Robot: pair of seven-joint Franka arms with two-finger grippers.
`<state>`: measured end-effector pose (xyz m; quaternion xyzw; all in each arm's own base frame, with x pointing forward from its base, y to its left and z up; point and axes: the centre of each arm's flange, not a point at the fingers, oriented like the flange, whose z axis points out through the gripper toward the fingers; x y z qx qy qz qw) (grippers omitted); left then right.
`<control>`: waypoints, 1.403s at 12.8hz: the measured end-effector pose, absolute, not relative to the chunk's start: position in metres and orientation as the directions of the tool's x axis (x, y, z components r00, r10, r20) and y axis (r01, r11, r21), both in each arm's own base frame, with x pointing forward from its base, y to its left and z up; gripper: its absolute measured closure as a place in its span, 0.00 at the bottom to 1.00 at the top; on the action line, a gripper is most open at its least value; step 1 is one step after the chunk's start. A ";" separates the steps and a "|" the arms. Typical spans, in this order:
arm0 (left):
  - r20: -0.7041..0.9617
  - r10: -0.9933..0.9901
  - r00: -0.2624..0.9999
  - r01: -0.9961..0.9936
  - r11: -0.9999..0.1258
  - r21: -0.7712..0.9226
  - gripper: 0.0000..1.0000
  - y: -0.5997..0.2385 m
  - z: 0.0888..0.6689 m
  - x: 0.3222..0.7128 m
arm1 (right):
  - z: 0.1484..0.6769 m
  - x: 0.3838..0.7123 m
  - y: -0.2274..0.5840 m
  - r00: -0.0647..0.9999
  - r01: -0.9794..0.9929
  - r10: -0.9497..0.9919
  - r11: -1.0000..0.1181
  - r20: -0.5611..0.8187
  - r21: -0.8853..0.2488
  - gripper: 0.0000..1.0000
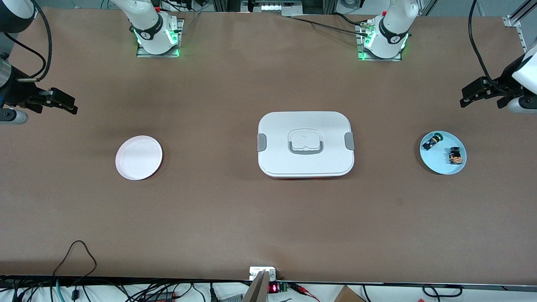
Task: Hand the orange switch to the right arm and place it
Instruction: 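Move the left gripper over the light-blue plate of switches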
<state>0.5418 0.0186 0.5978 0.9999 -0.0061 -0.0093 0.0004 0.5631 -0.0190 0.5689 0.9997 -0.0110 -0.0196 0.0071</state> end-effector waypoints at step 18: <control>-0.170 -0.553 0.816 -0.554 -0.831 0.044 0.00 0.083 0.497 0.573 | 0.569 0.563 -0.010 0.999 -0.005 -0.005 -1.000 -0.042 0.015 0.00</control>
